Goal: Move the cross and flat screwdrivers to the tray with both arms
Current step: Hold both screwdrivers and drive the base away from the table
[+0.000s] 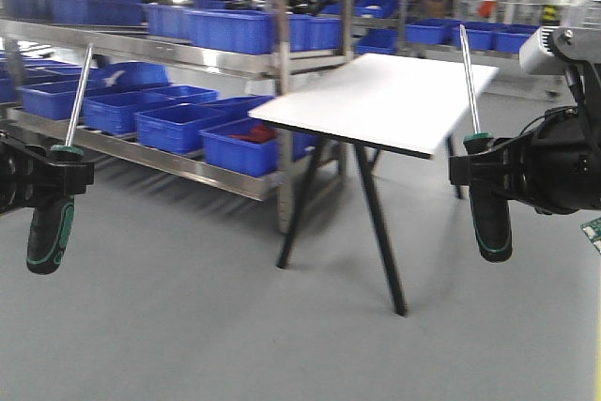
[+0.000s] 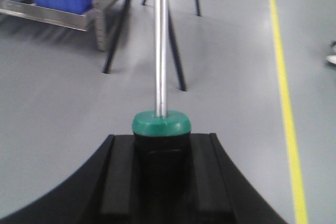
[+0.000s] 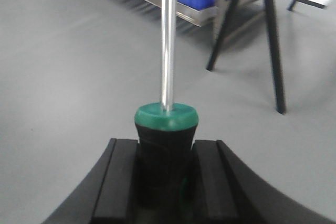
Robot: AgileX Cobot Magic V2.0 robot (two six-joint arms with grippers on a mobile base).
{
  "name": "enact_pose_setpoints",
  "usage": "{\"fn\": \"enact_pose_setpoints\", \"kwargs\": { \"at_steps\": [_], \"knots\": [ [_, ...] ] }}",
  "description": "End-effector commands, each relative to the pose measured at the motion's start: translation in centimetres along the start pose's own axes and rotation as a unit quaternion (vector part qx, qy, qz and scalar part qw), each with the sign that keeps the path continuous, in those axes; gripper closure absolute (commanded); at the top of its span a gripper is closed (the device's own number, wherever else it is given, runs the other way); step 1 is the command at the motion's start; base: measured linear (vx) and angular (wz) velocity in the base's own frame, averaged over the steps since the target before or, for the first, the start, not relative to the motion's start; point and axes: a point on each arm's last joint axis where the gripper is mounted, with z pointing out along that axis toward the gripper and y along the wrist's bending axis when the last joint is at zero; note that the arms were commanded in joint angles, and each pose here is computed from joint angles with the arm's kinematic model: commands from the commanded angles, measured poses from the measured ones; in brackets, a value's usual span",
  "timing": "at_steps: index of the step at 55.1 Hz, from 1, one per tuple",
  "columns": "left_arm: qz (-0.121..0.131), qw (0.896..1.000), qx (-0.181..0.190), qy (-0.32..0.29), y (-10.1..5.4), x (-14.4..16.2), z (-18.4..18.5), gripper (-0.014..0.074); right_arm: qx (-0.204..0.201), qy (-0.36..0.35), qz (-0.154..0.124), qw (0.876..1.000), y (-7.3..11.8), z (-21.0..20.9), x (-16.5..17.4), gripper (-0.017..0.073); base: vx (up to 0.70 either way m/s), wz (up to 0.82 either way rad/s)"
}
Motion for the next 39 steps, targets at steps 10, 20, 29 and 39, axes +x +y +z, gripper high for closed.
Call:
{"fn": "enact_pose_setpoints", "kwargs": {
  "at_steps": [10, 20, 29, 39],
  "knots": [
    [-0.009, 0.997, 0.002, -0.071, -0.46, -1.96, -1.54, 0.0599, 0.001, -0.077, -0.001, 0.997, 0.18, -1.94, -2.18, 0.0567, 0.56, 0.57],
    [-0.009, 0.997, 0.002, -0.071, -0.46, -1.96, -1.54, 0.0599, 0.001, -0.077, -0.001, 0.997, 0.18, -1.94, -2.18, 0.0567, 0.57, 0.55],
    [-0.009, 0.997, 0.002, -0.071, -0.46, -1.96, -1.54, 0.0599, 0.001, -0.077, -0.001, 0.997, 0.18, -1.94, -2.18, 0.0567, 0.58, 0.54],
    [-0.009, 0.997, 0.002, -0.071, -0.46, -1.96, -1.54, 0.0599, 0.001, -0.077, -0.001, 0.997, 0.18, -1.94, -2.18, 0.0567, 0.58, 0.56]
  ]
}}
